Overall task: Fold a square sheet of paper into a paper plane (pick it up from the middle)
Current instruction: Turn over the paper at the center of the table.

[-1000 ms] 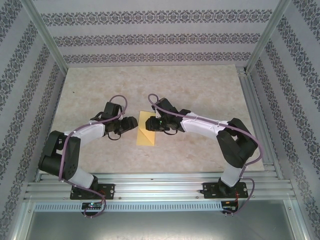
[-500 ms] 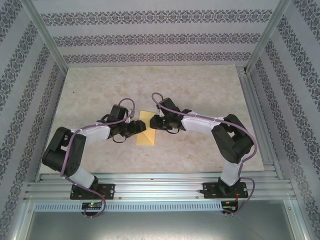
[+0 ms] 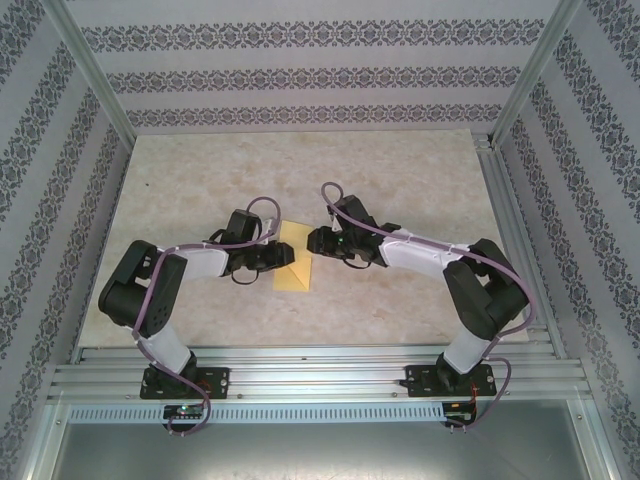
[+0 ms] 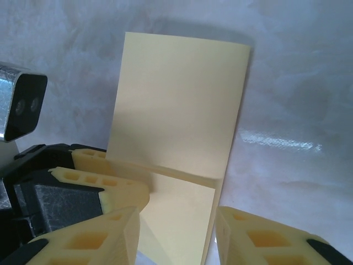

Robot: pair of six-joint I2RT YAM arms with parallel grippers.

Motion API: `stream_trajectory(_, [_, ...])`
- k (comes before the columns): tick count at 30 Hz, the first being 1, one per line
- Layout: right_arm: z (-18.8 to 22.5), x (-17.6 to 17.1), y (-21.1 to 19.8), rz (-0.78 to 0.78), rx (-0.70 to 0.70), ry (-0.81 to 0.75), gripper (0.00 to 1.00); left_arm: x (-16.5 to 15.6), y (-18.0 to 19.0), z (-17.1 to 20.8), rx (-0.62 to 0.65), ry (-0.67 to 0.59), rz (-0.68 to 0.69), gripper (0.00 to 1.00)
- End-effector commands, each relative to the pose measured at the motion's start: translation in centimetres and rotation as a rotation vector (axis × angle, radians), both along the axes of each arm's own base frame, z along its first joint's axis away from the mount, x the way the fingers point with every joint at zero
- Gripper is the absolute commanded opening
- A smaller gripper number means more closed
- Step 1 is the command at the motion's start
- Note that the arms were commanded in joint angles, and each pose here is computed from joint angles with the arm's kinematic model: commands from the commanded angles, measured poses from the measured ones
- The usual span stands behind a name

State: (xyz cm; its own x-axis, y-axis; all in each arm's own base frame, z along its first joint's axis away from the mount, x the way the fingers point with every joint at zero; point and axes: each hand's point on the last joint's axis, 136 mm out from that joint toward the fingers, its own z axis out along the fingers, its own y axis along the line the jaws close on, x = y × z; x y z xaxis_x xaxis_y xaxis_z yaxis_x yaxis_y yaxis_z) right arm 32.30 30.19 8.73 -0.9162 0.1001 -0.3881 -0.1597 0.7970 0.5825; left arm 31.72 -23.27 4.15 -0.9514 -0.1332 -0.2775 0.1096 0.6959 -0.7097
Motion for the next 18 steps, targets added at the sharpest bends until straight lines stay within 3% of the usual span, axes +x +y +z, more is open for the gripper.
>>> stream_trajectory(1, [1.5, 1.1, -1.7, -0.073, 0.003, -0.066, 0.48, 1.1, -0.6, 1.3, -0.006, -0.110, -0.032, 0.25])
stream_trajectory(6, [2.7, 1.6, -4.6, -0.153, -0.027, -0.121, 0.62, 1.5, 0.4, 2.7, 0.047, -0.165, -0.006, 0.09])
stream_trajectory(9, [3.2, 1.8, -6.4, -0.195, -0.059, -0.163, 0.74, 1.4, 1.4, 4.3, 0.104, -0.196, 0.011, 0.08])
stream_trajectory(14, [4.4, 2.0, -9.0, -0.257, -0.119, -0.245, 0.98, 0.8, 5.0, 7.8, 0.331, -0.226, 0.054, 0.08])
stream_trajectory(18, [5.3, 2.1, -10.5, -0.297, -0.148, -0.301, 0.98, 0.6, 7.7, 10.3, 0.517, -0.246, 0.085, 0.09])
